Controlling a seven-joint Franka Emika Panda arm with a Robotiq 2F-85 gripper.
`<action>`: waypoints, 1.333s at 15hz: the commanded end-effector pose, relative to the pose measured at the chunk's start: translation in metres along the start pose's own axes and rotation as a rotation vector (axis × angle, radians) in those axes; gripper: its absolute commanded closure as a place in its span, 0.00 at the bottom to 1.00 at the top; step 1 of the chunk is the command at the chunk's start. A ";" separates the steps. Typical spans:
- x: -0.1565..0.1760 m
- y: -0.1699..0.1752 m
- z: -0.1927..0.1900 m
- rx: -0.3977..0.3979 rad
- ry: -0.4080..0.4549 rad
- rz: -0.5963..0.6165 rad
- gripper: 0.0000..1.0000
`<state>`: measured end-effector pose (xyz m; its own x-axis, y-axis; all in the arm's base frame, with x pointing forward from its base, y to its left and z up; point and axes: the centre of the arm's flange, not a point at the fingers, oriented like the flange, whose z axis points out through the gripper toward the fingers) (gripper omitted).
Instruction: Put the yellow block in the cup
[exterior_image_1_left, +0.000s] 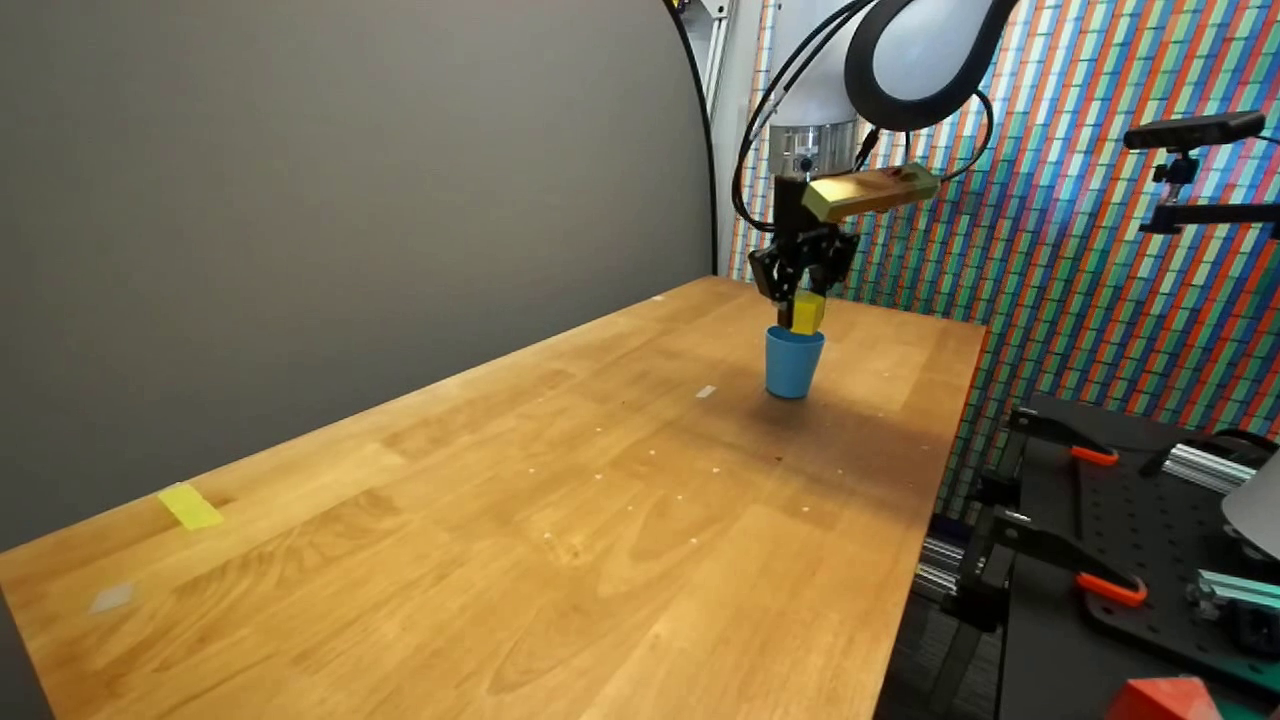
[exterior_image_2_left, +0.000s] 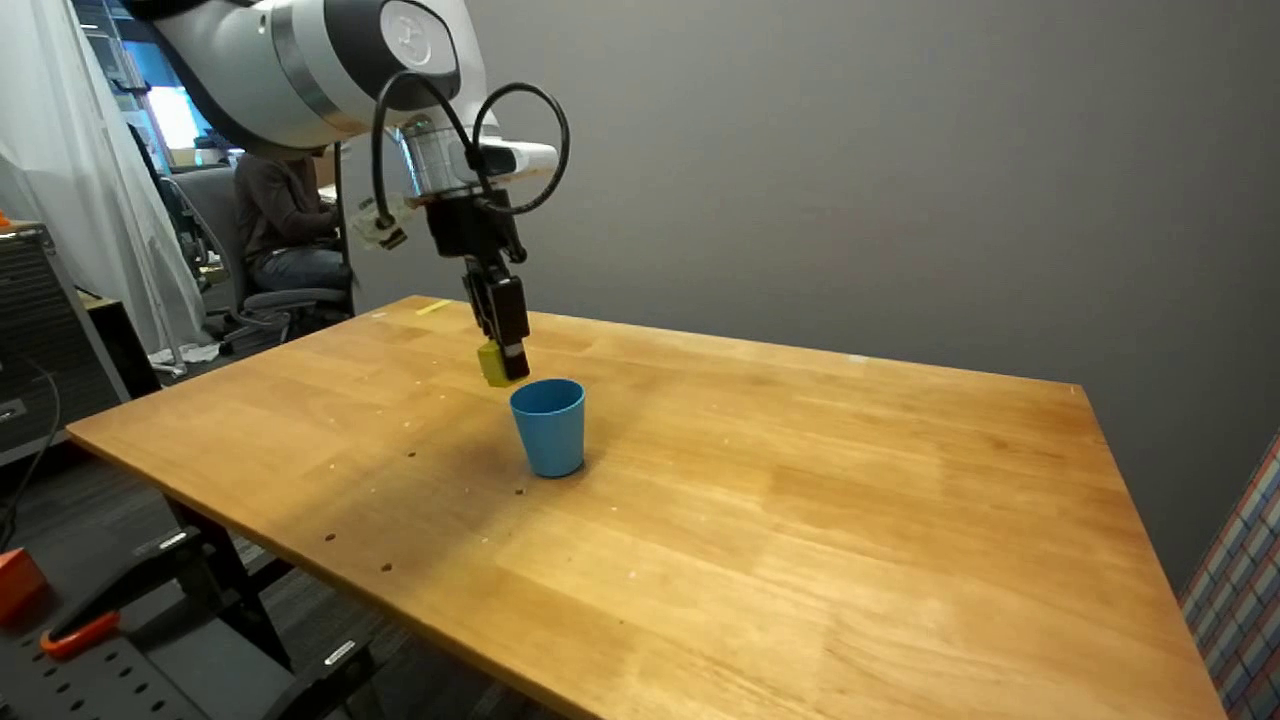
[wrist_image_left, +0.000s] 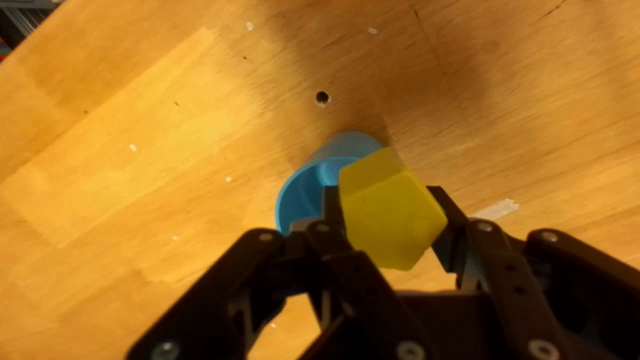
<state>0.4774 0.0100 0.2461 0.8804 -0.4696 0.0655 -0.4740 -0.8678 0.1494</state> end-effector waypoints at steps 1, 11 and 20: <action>0.009 -0.014 0.014 -0.010 0.035 -0.029 0.78; 0.033 0.007 0.007 -0.040 0.086 -0.017 0.78; 0.019 -0.002 -0.023 0.014 0.086 -0.130 0.00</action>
<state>0.4988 -0.0049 0.2397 0.8990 -0.4197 0.1254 -0.4370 -0.8786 0.1926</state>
